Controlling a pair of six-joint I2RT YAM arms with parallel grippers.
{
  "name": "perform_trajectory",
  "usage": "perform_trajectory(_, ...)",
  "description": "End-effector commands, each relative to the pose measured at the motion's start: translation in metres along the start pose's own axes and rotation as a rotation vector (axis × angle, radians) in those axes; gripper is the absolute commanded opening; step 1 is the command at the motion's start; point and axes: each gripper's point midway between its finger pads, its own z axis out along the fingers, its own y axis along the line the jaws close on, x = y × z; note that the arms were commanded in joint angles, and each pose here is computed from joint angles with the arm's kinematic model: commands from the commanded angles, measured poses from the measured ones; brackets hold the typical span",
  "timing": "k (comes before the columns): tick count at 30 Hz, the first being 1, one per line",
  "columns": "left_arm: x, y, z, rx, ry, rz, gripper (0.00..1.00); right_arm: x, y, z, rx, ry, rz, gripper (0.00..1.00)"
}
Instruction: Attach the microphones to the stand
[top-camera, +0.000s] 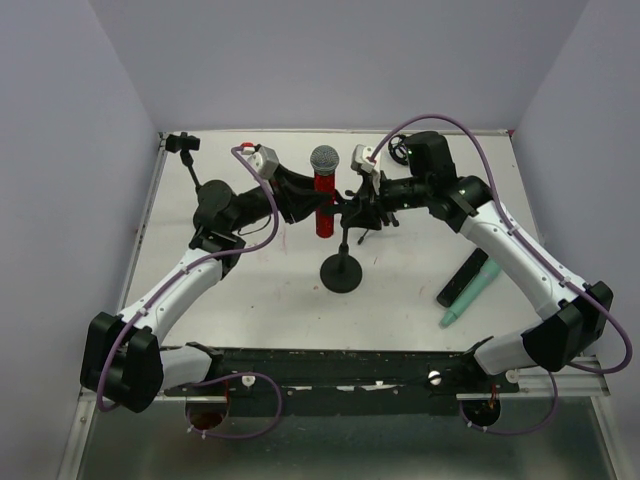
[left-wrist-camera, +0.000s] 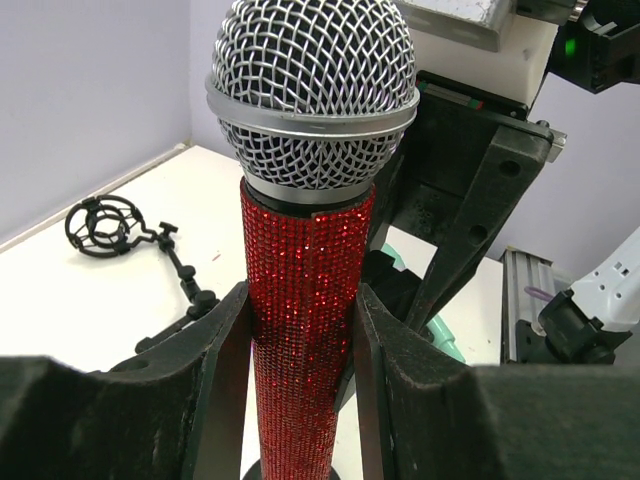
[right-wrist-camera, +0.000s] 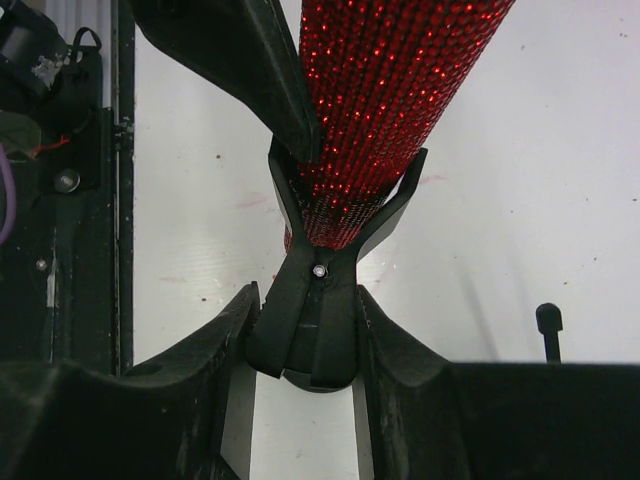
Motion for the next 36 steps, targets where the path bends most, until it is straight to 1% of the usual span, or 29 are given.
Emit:
perform_trajectory(1, -0.015, -0.014, 0.002, 0.059, -0.022, 0.039, 0.0, -0.006, 0.003, -0.001, -0.021, 0.003, 0.009, 0.09)
perform_trajectory(2, -0.015, -0.014, 0.003, 0.062, -0.026, 0.036, 0.0, -0.006, 0.003, 0.0, -0.022, 0.002, 0.01, 0.07)
perform_trajectory(9, -0.017, -0.02, 0.007, 0.097, -0.037, 0.009, 0.0, -0.005, 0.003, 0.003, -0.04, 0.005, 0.023, 0.04)
perform_trajectory(12, -0.016, -0.021, 0.008, 0.105, -0.033, 0.005, 0.0, -0.004, 0.003, 0.004, -0.045, 0.008, 0.03, 0.07)
perform_trajectory(13, -0.015, -0.02, 0.009, 0.106, -0.031, 0.004, 0.0, -0.004, 0.002, 0.004, -0.043, 0.007, 0.036, 0.14)
perform_trajectory(15, -0.015, -0.02, 0.009, 0.107, -0.027, 0.004, 0.0, -0.005, 0.002, 0.004, -0.039, 0.006, 0.037, 0.36)
perform_trajectory(17, -0.015, -0.019, 0.01, 0.104, -0.027, 0.01, 0.0, -0.005, 0.002, 0.003, -0.034, 0.002, 0.033, 0.48)
perform_trajectory(18, -0.015, -0.019, 0.01, 0.104, -0.025, 0.011, 0.0, -0.004, 0.002, 0.003, -0.032, 0.005, 0.035, 0.51)
perform_trajectory(20, -0.015, -0.019, 0.009, 0.1, -0.023, 0.015, 0.0, -0.004, 0.001, 0.002, -0.022, 0.005, 0.036, 0.51)
perform_trajectory(21, -0.015, -0.018, 0.009, 0.097, -0.024, 0.015, 0.0, -0.004, 0.001, 0.002, -0.019, 0.004, 0.033, 0.5)
perform_trajectory(22, -0.015, -0.018, 0.009, 0.097, -0.024, 0.015, 0.0, -0.004, 0.001, 0.001, -0.016, 0.004, 0.033, 0.43)
perform_trajectory(24, -0.015, -0.018, 0.009, 0.097, -0.024, 0.015, 0.0, -0.004, 0.001, 0.001, -0.018, 0.004, 0.034, 0.18)
perform_trajectory(25, -0.014, -0.018, 0.009, 0.096, -0.023, 0.014, 0.0, -0.004, 0.002, 0.001, -0.023, 0.005, 0.031, 0.11)
perform_trajectory(26, -0.015, -0.019, 0.009, 0.098, -0.024, 0.015, 0.0, -0.004, 0.003, 0.002, -0.029, 0.007, 0.031, 0.07)
perform_trajectory(28, -0.014, -0.018, 0.009, 0.1, -0.024, 0.012, 0.0, -0.005, 0.002, 0.001, -0.029, 0.006, 0.033, 0.03)
perform_trajectory(36, -0.016, -0.026, 0.013, 0.141, -0.033, -0.007, 0.0, -0.002, 0.002, 0.006, -0.049, 0.012, 0.047, 0.01)
